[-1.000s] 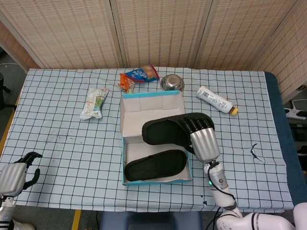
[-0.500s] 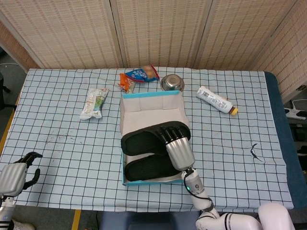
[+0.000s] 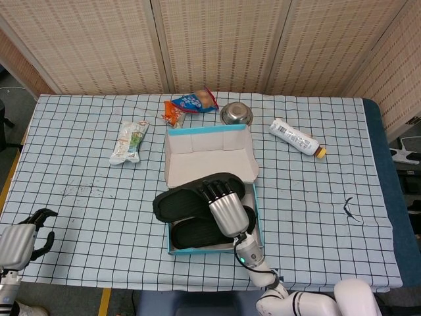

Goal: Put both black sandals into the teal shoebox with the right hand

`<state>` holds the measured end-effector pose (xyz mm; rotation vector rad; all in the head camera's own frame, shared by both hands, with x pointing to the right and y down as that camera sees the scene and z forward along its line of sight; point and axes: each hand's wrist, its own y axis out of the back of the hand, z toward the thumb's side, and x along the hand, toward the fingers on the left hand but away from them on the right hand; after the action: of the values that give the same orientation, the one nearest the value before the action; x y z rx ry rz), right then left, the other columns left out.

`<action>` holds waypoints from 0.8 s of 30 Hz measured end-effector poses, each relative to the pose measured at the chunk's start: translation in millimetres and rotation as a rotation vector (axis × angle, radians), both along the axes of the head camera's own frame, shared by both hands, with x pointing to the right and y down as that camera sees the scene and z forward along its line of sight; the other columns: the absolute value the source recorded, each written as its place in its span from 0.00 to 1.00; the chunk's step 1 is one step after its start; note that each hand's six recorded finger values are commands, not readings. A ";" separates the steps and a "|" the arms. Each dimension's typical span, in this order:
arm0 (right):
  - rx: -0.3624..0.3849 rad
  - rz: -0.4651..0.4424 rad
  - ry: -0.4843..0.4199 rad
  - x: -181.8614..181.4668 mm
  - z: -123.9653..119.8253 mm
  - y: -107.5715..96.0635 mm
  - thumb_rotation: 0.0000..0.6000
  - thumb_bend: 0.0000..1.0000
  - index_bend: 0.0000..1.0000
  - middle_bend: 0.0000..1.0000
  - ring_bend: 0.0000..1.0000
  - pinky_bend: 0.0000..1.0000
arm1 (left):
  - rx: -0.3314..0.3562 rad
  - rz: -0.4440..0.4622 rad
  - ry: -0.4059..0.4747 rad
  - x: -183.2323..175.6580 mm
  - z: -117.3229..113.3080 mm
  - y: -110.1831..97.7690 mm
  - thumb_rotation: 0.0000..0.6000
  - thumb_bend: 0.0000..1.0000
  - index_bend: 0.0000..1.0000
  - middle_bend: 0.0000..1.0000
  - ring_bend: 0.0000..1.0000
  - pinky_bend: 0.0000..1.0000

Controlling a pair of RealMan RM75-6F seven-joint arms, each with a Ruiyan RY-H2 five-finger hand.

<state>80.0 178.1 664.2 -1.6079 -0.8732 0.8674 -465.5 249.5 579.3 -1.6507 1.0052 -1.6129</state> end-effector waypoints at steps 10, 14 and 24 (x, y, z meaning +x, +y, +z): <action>-0.046 -0.037 0.054 4.7 23.8 12.3 1.00 0.08 0.51 0.50 0.36 0.37 | 0.001 -0.001 0.006 0.5 -0.9 -0.1 1.00 0.51 0.28 0.23 0.41 0.57; -0.075 -0.029 0.078 11.5 36.4 12.5 1.00 0.08 0.51 0.50 0.36 0.37 | 0.000 0.001 0.003 0.1 -0.4 0.1 1.00 0.50 0.28 0.23 0.40 0.57; -0.137 -0.016 0.144 24.0 49.2 16.5 1.00 0.08 0.52 0.52 0.37 0.37 | -0.007 0.002 0.003 0.9 1.1 0.6 1.00 0.50 0.28 0.23 0.40 0.57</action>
<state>104.0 194.7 713.4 -1.6448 -0.7120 1.0371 -464.6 250.1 580.4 -1.6584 1.0005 -1.6149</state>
